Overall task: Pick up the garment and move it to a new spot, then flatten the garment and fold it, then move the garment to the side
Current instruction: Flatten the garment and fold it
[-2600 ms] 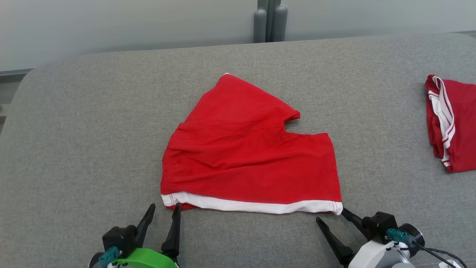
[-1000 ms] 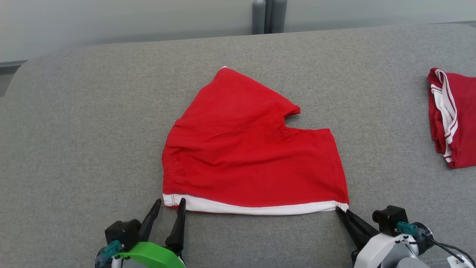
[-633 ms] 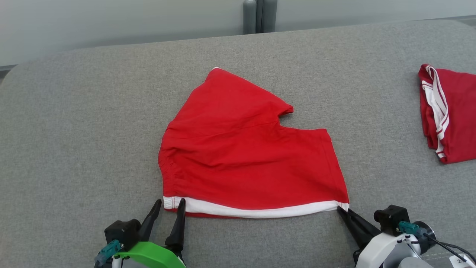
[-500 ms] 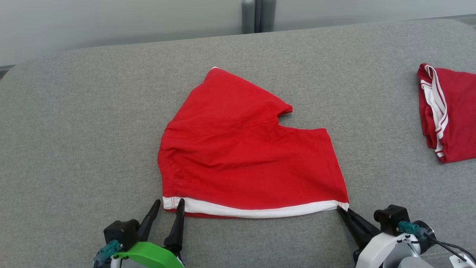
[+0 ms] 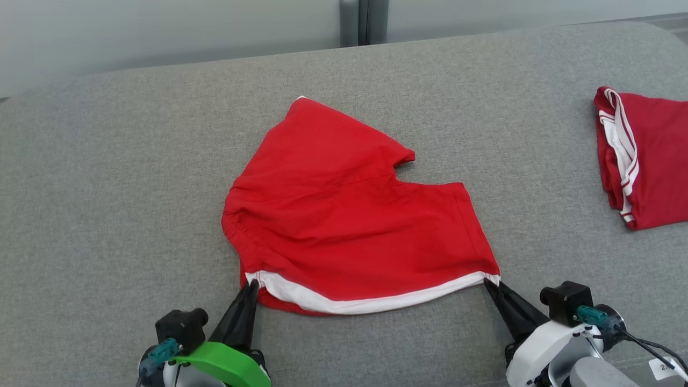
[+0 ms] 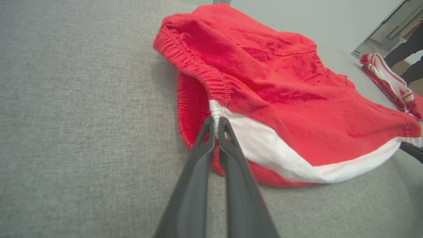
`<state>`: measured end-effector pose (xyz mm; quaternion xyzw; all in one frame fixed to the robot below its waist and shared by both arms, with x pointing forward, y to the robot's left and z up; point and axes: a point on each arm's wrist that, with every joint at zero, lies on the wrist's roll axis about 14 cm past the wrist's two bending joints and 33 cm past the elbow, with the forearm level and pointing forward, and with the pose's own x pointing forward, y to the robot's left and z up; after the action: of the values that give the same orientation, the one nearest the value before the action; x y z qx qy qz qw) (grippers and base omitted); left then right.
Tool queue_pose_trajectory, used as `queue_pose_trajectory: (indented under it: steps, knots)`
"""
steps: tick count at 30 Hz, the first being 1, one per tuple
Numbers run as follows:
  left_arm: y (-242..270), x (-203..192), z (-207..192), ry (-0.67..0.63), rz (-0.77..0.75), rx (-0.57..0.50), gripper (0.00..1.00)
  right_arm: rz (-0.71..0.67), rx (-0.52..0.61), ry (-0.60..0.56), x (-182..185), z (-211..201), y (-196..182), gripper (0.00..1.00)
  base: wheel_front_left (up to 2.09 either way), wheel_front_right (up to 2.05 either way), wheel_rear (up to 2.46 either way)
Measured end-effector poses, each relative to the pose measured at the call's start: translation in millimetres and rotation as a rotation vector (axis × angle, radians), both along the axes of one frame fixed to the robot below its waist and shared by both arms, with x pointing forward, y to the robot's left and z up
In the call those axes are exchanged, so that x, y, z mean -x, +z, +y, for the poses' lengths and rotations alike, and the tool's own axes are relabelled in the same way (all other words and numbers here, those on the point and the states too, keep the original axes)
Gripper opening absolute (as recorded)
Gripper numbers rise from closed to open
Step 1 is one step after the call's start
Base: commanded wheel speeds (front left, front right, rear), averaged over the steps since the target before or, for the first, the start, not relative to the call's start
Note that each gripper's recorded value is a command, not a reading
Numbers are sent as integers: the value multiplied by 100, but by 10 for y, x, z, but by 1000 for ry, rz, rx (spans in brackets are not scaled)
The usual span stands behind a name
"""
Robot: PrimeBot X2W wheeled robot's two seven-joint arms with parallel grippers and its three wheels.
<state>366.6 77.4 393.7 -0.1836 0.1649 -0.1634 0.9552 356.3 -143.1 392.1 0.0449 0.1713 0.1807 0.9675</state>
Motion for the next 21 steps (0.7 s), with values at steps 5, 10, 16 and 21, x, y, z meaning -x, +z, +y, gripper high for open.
queue_pose_trajectory:
  steps: [5, 10, 16, 21]
  knots:
    - [306, -105, 54, 8, -99, 15, 0, -98, -41, -48, -153, 1, 294, 0, 0, 0, 0]
    - [805, -229, 125, -15, -261, 3, 0, -246, -62, -83, -331, -52, 754, 0, 0, 0, 0]
    - [1328, -302, 127, -109, -412, -36, 0, -446, -116, -72, -562, 18, 1482, 0, 0, 0, 0]
    - [1767, -530, 191, -190, -483, -105, 0, -568, -113, -21, -781, 88, 1974, 0, 0, 0, 0]
